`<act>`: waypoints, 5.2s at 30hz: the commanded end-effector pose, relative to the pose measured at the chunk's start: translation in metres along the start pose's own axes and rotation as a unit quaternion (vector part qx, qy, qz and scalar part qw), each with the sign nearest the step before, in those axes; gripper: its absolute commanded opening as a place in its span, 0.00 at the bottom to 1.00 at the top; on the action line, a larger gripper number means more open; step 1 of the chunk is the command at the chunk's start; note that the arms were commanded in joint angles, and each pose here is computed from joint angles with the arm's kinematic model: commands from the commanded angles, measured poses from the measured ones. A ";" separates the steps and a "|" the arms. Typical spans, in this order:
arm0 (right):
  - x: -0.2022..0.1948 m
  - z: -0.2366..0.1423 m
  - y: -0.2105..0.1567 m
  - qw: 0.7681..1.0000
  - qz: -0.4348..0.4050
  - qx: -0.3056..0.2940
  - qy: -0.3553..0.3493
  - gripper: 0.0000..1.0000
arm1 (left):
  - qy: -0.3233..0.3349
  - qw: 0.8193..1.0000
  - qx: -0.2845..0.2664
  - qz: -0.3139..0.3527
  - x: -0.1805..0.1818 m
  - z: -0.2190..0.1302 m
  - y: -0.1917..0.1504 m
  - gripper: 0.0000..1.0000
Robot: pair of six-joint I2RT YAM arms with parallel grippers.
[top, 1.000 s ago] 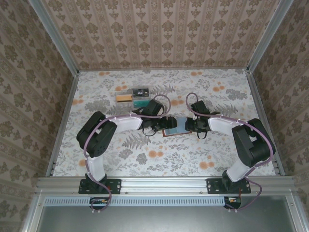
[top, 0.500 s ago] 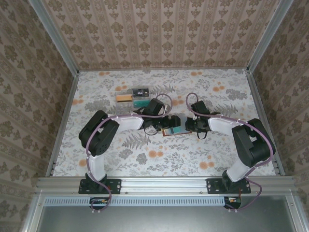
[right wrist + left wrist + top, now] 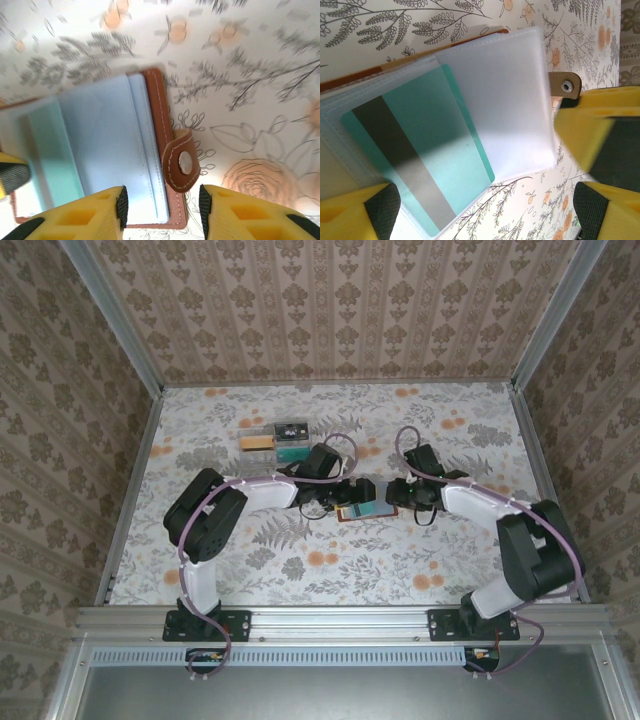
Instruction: Take the credit cards out of the card holder
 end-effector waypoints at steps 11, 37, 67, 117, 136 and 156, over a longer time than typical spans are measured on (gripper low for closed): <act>0.057 -0.010 -0.005 0.987 -0.008 0.045 0.151 0.35 | 0.047 0.999 -0.015 0.003 0.010 -0.025 -0.001 0.91; 0.073 0.039 -0.023 0.976 0.015 0.121 0.182 0.24 | 0.119 0.992 0.030 -0.041 0.067 -0.007 -0.027 0.09; 0.065 0.043 -0.023 0.979 0.013 0.122 0.162 0.00 | 0.107 0.994 0.007 -0.027 0.053 -0.025 -0.014 0.08; 0.065 0.044 -0.027 0.980 0.011 0.128 0.153 0.00 | 0.120 0.992 0.023 -0.032 0.062 -0.020 -0.022 0.09; 0.062 0.039 -0.025 0.982 0.009 0.117 0.147 0.07 | 0.092 0.996 0.001 -0.009 0.037 -0.026 -0.002 0.10; 0.061 0.048 -0.030 0.980 0.013 0.132 0.148 0.15 | 0.112 0.992 0.042 -0.035 0.058 -0.003 -0.021 0.10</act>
Point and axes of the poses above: each hand's point on the last joint's axis, 136 mm out from that joint toward the fingers, its own z axis out along the fingers, its own x axis along the line the jaws close on, y = z × x, the point moved 2 cm from there along -z, back along the fingers, and after that the axes turned 4 degrees about z, right-handed, at the moved point
